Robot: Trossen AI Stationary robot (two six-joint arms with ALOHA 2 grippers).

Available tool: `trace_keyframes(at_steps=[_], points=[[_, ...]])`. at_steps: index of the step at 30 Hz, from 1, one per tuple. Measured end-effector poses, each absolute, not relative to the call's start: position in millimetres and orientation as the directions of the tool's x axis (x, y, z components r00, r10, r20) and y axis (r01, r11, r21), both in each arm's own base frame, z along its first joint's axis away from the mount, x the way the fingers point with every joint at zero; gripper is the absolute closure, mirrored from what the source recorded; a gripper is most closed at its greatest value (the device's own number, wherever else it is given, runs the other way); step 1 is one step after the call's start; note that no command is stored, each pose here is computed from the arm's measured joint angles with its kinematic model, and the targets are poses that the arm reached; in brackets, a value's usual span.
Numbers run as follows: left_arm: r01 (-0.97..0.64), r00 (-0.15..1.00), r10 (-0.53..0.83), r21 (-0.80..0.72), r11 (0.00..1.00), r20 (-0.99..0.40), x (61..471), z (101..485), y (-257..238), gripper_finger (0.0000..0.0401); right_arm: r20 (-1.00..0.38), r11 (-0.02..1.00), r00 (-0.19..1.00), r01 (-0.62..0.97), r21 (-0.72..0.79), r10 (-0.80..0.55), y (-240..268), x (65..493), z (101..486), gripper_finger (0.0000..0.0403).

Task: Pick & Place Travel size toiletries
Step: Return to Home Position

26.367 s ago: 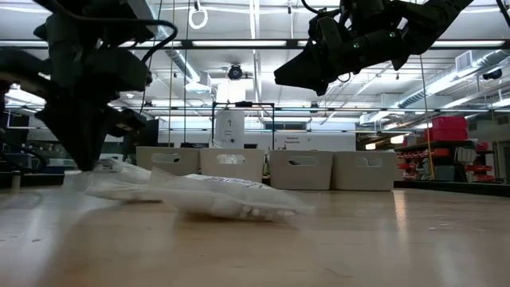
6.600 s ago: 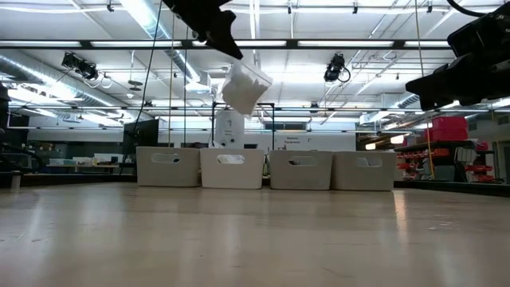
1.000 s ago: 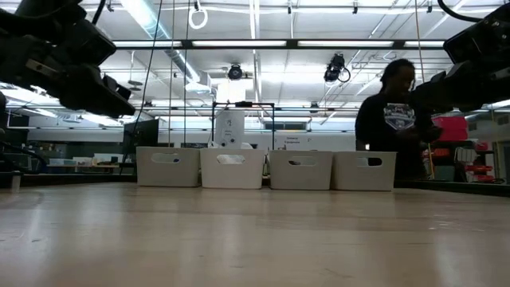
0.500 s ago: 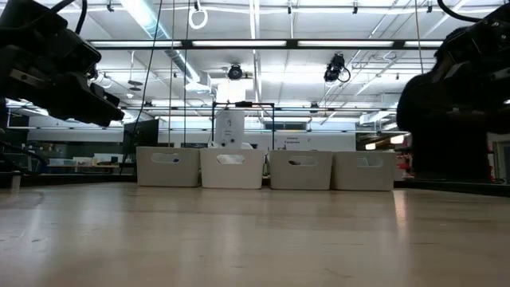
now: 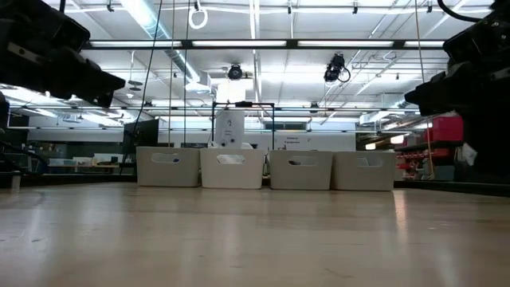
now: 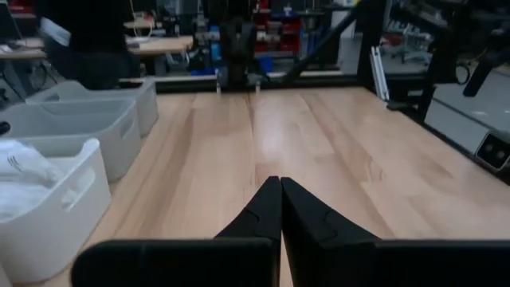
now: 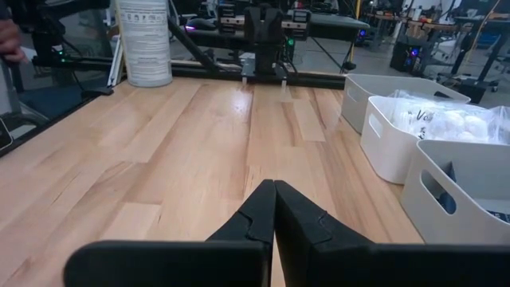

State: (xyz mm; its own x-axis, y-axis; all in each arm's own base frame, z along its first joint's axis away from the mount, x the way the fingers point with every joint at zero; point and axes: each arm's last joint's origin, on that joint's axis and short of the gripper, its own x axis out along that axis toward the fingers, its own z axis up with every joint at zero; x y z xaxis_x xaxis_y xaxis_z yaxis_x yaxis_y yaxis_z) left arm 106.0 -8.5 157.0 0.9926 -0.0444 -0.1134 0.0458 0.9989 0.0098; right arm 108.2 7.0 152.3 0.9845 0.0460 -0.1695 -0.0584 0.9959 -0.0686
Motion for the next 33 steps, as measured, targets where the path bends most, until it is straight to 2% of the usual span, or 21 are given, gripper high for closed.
trace_keyframes(at_steps=[10,15,24,33], points=[[0.043,0.999,-0.043,-0.006,0.999,-0.012,100,165,-8,0.0389,-0.17,0.996,0.984,-0.058,-0.069,0.046,7,108,152,0.0389],[0.041,0.998,-0.043,0.039,0.998,0.037,97,169,-8,0.0394,-0.17,0.996,0.984,-0.058,-0.069,0.046,7,108,152,0.0389],[0.063,0.997,-0.064,0.015,0.998,0.036,97,169,-8,0.0372,-0.169,0.996,0.984,-0.059,-0.069,0.046,7,108,152,0.0389],[0.064,0.997,-0.067,0.086,0.994,0.03,97,168,-8,0.0371,-0.17,0.996,0.984,-0.059,-0.069,0.046,7,108,152,0.0389]])
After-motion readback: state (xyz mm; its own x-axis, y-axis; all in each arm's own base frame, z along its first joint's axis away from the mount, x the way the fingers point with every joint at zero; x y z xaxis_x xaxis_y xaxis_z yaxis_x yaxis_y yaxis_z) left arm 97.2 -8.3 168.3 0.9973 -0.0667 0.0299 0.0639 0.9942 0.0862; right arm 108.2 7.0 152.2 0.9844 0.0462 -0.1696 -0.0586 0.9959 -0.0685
